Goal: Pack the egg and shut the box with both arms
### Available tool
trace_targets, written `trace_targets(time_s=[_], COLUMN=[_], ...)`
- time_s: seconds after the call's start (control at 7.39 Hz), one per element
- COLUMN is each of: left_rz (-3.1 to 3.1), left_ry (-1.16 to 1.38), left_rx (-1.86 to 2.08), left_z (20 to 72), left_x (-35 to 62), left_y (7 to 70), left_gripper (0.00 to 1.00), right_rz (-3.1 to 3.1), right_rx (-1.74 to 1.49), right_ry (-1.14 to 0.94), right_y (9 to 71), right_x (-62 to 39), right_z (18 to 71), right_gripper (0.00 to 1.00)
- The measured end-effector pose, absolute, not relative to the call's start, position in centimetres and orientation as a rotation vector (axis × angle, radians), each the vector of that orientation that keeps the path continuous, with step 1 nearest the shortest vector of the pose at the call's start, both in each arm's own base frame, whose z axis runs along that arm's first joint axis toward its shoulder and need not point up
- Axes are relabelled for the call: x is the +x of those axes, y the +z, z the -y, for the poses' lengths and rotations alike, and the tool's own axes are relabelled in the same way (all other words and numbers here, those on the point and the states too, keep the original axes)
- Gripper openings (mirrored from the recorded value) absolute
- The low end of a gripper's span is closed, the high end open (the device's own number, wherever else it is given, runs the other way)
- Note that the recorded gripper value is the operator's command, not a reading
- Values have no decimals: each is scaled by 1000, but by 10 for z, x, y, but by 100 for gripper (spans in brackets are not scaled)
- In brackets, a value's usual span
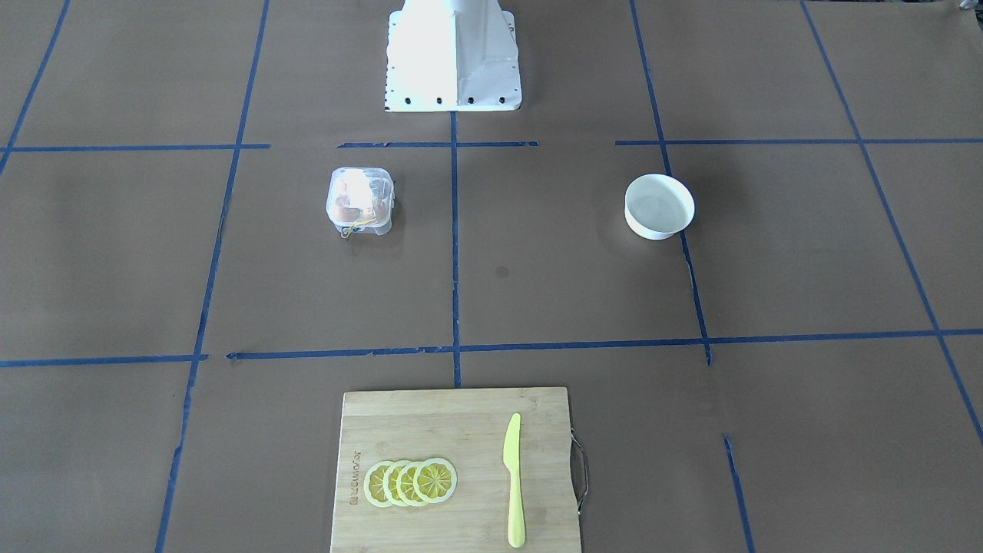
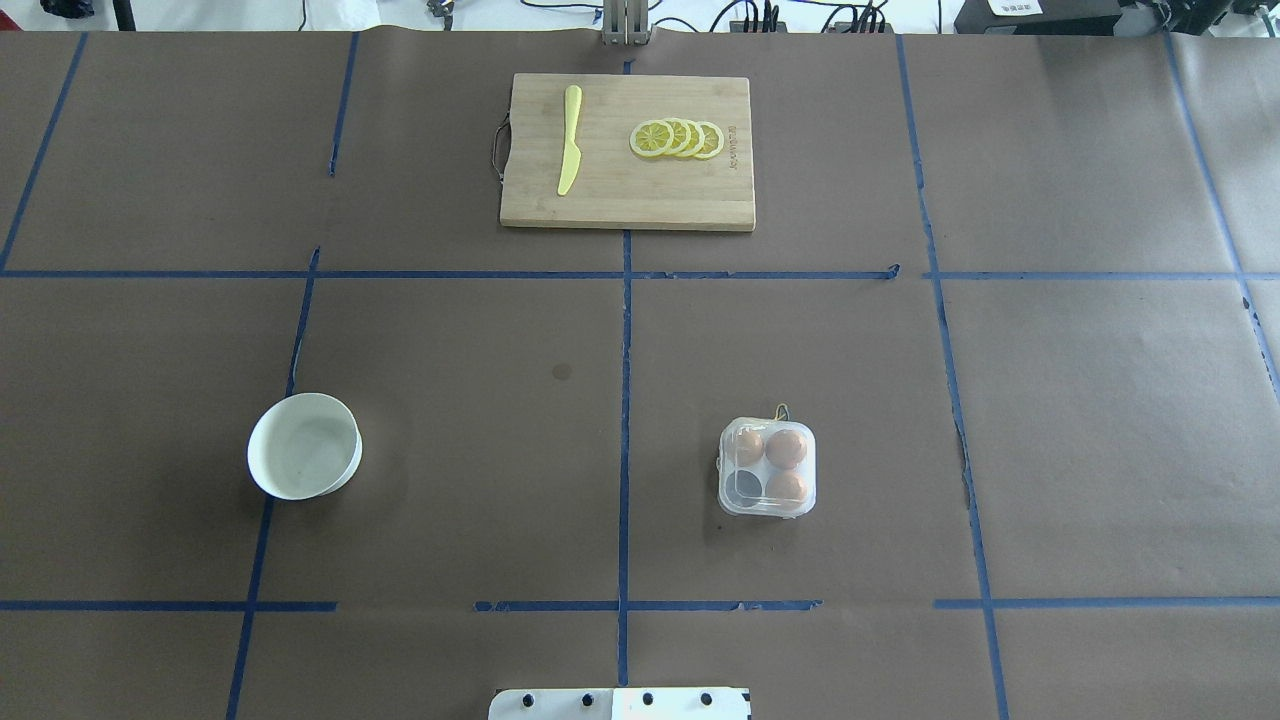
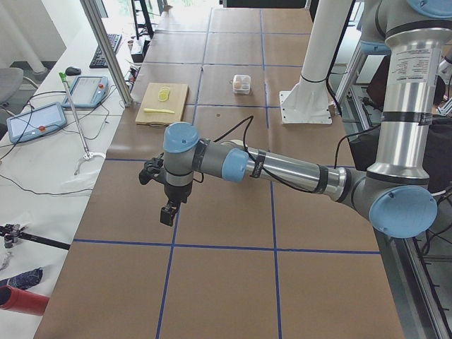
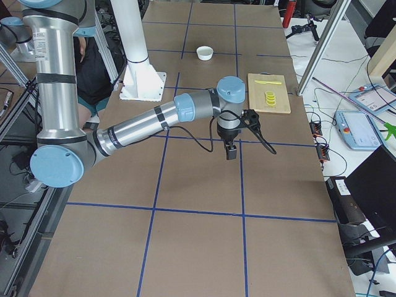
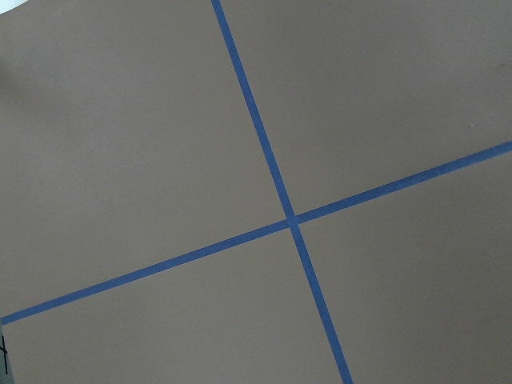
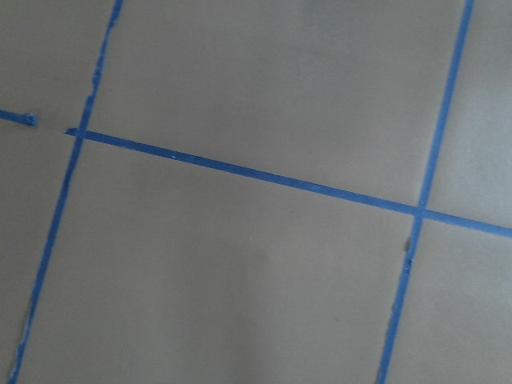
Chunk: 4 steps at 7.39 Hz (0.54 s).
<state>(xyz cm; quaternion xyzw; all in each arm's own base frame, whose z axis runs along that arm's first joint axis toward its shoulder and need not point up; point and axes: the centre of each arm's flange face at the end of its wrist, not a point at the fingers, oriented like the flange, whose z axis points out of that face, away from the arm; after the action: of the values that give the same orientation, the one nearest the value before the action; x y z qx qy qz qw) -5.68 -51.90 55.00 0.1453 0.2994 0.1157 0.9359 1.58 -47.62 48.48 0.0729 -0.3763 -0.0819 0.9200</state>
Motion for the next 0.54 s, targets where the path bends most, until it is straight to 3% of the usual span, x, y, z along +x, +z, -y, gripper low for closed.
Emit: trace_targets(time_s=[0.54], left_rz=[-614], left_ry=[229], left_rx=[221], left_z=[506], left_x=[-58], left_y=[601], left_gripper=[100], right_rz=[695], right_rx=[-6], right_ry=[-61], right_y=[584], right_x=[47], right_z=[455], right_gripper=[100])
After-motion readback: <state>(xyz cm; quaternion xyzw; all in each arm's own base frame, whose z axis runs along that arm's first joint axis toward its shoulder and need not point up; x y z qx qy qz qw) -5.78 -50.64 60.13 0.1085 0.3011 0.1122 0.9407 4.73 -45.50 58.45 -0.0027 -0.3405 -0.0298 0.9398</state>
